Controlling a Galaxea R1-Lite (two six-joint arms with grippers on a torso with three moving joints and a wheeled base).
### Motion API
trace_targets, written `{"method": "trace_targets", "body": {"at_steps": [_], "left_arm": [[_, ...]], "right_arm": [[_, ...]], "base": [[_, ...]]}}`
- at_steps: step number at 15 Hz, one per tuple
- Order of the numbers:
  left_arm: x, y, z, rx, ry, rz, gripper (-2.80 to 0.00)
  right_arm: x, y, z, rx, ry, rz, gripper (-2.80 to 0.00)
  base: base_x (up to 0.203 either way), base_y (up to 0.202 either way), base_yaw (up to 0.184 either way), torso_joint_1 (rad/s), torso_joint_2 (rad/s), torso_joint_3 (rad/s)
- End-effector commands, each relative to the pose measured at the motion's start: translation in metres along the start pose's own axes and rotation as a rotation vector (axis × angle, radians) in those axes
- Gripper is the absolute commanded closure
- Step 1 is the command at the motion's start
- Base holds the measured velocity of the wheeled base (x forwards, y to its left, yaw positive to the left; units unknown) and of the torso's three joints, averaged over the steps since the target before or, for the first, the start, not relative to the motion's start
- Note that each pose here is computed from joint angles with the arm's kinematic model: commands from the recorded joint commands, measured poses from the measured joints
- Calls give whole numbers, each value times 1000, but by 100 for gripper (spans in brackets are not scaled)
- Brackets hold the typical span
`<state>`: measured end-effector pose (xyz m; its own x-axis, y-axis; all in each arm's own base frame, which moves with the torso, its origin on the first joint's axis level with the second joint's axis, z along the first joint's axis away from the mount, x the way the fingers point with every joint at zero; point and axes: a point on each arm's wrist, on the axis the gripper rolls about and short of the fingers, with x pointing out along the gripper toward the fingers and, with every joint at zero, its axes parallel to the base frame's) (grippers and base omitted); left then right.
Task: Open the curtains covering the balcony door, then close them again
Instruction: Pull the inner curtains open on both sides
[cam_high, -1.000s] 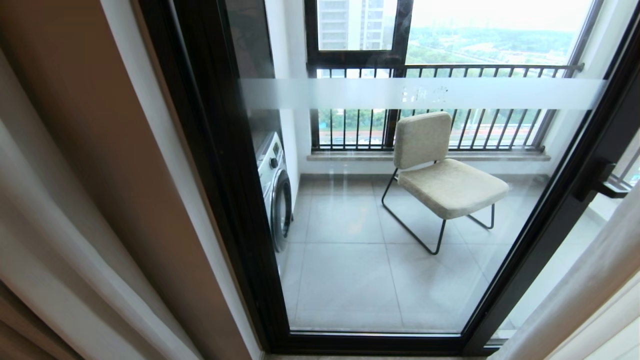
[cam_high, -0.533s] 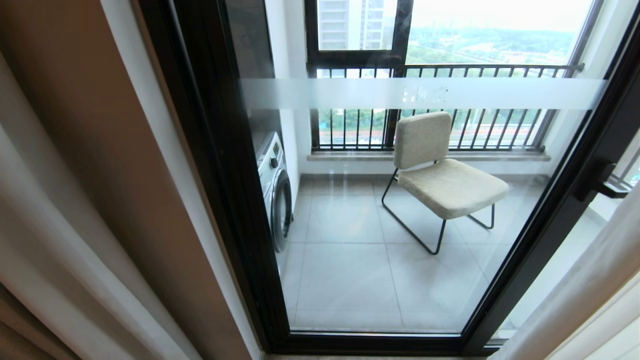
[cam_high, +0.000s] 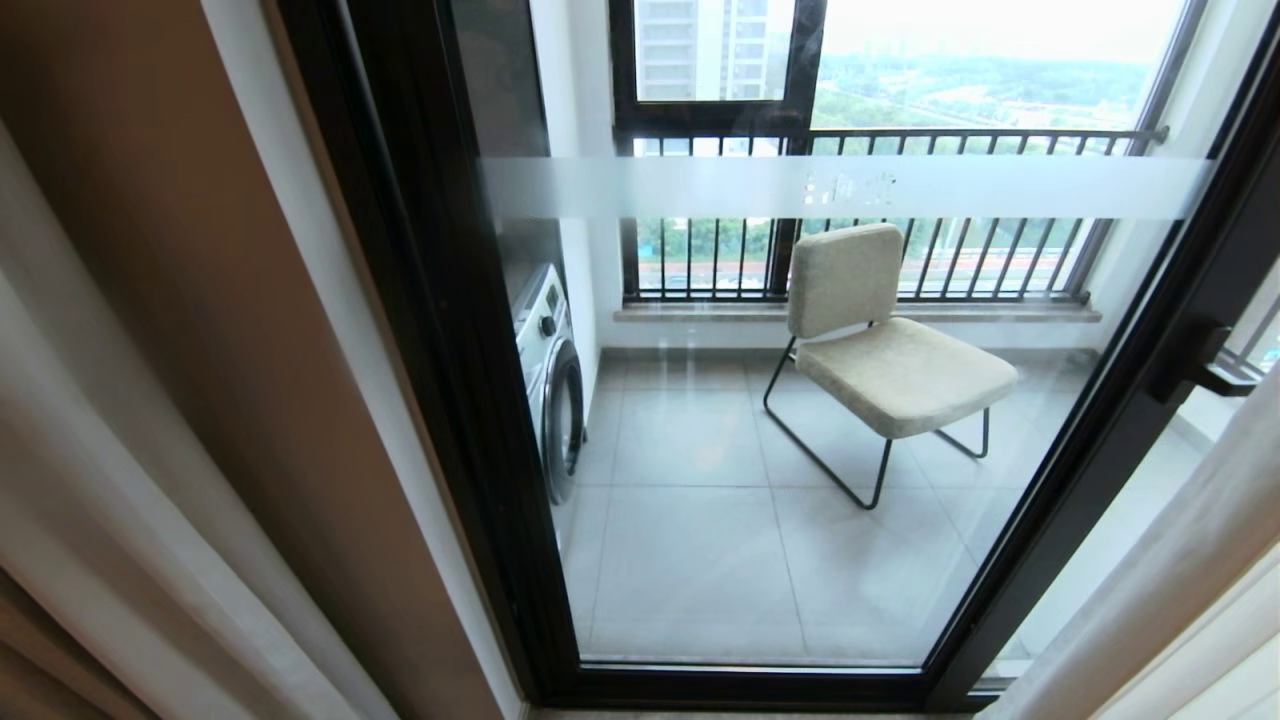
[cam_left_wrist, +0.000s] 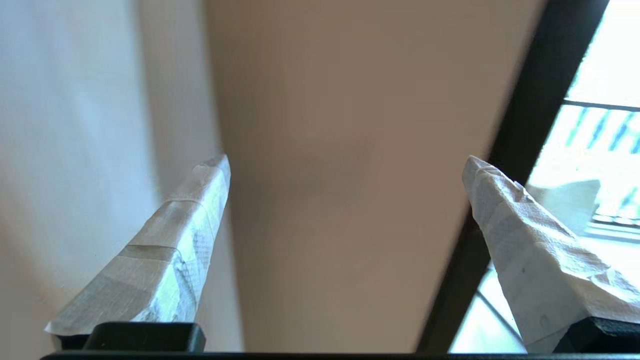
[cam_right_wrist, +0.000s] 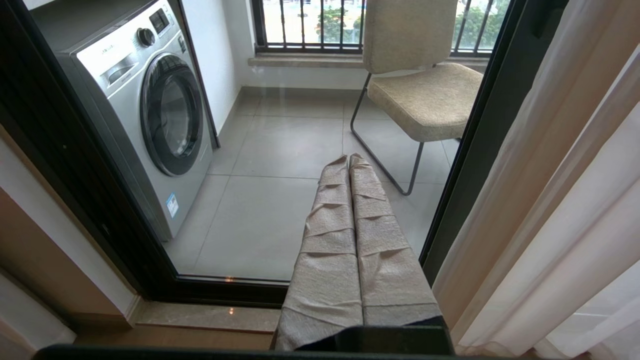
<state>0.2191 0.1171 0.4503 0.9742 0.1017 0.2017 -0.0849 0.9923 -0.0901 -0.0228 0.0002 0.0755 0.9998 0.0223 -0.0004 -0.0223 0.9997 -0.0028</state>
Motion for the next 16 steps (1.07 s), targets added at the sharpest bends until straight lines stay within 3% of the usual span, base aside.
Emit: {"method": "trace_targets", "body": {"at_steps": [1,8,9,16], "left_arm": [[-8,-20,-1,-17,13,-63,-280],[-56,-44,-21,-55,91,-97,-280],[-60,-46,-23,-57,97,-98,0],[-92,-58,-38,-78,138,-126,0]], "right_arm": [[0,0,0,0,0,1,0],[0,0,0,0,0,1,0],[0,0,0,0,0,1,0],[0,0,0,0,0,1,0]], "base": [[0,0,0,0,0,0],[0,0,0,0,0,0],[0,0,0,0,0,0],[0,0,0,0,0,0]]}}
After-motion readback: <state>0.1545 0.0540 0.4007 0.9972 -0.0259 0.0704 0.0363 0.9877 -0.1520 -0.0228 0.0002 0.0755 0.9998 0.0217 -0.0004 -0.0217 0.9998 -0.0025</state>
